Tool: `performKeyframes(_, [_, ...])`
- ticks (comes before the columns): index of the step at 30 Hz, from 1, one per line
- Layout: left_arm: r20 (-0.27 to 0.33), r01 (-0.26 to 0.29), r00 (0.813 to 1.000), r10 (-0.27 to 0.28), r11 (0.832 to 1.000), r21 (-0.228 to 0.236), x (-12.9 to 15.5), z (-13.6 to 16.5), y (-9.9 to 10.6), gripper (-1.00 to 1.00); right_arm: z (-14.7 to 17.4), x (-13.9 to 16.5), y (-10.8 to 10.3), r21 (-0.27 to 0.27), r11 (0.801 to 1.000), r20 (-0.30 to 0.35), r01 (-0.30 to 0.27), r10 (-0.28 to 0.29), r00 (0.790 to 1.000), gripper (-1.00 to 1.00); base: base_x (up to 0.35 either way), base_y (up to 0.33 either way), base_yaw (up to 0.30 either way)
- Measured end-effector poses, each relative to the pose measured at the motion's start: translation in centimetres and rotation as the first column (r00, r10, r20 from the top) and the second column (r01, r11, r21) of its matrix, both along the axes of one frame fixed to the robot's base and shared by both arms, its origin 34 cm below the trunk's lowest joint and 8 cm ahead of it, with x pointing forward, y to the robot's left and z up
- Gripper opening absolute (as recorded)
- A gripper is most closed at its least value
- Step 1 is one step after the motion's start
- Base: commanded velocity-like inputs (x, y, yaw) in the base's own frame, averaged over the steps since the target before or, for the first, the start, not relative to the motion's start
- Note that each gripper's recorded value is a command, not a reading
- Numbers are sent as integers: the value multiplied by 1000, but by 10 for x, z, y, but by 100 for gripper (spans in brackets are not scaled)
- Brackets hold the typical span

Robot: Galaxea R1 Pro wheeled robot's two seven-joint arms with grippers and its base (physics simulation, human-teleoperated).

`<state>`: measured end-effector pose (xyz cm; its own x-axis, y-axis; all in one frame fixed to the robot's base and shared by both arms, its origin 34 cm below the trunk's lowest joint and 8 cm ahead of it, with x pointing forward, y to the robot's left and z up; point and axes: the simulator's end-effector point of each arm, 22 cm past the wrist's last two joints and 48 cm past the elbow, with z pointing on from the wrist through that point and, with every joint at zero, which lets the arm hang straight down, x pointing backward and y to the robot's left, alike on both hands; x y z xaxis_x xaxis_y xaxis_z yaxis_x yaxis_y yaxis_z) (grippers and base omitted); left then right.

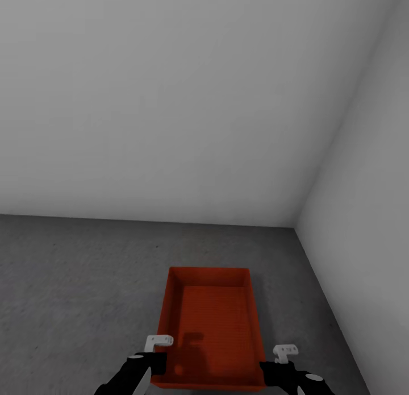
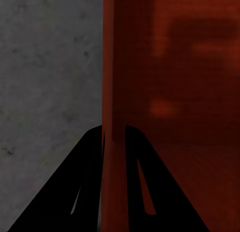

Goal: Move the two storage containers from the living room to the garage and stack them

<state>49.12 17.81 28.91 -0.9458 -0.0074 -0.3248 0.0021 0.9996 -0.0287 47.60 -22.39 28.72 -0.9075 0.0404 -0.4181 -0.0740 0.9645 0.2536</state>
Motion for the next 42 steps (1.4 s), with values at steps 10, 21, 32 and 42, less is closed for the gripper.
performKeyframes(10, [0,0,1000,0,1000,0,-2,-9,0,-100,-9,-2,0,0,1000,0,0,0,1000,-100,0,0,0])
performKeyframes(21, [0,0,1000,0,1000,0,-2,-11,0,-100,-11,-2,0,0,1000,0,0,0,1000,-100,0,0,0])
performKeyframes(32, [0,0,1000,0,1000,0,-5,-20,0,-100,-20,-5,0,0,1000,0,0,0,1000,-100,0,0,0])
performKeyframes(42, [0,0,1000,0,1000,0,-4,-20,0,-100,-20,-4,0,0,1000,0,0,0,1000,-100,0,0,0])
